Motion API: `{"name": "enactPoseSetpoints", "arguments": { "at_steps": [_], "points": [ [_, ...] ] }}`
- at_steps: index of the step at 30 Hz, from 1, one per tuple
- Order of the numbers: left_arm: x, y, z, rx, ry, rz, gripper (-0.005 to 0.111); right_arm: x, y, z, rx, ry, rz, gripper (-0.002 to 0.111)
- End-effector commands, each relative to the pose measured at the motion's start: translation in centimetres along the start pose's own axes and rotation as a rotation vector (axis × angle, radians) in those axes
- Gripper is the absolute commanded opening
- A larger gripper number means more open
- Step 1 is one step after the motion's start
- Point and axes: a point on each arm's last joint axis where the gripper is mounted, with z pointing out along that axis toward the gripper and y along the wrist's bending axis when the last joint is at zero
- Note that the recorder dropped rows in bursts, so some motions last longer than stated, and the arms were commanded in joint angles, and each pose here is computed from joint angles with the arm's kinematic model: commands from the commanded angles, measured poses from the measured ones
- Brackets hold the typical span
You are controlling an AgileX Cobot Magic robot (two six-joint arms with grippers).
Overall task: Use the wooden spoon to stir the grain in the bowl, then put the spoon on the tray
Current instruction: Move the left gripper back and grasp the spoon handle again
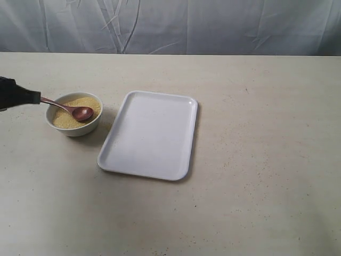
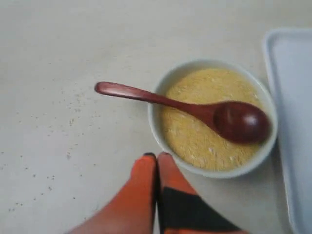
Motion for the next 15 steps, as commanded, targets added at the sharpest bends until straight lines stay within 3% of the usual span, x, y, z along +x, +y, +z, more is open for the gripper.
{"name": "enactPoseSetpoints", "arguments": {
  "at_steps": [1,4,6,8,12,15],
  "points": [
    [0.7,-0.8,-1.2,0.058,-0.285,-0.309,0.0,0.0,0.0,0.0,-0.004,-0.012,-0.001,0.0],
    [3.2,-1.5,-2.3,0.163,-0.565,-0.498,0.0,0.0,0.0,0.0,-0.004,-0.012,-0.001,0.0],
    [4.7,-1.6,-2.5,0.222,-0.634,-0.599,0.0,0.0,0.0,0.0,-0.004,-0.012,-0.001,0.0],
    [5.5,-1.6,-2.2,0.254,-0.607,-0.721,0.0,0.0,0.0,0.0,-0.004,-0.012,-0.001,0.0],
    [6.5,-1.2,-0.2,0.229,-0.416,-1.025,0.0,0.0,0.0,0.0,-0.004,-0.012,-0.001,0.0],
    [6.1,-1.0,1.6,0.247,-0.327,-1.121,0.0,0.0,0.0,0.0,-0.004,-0.012,-0.001,0.0]
  ]
}}
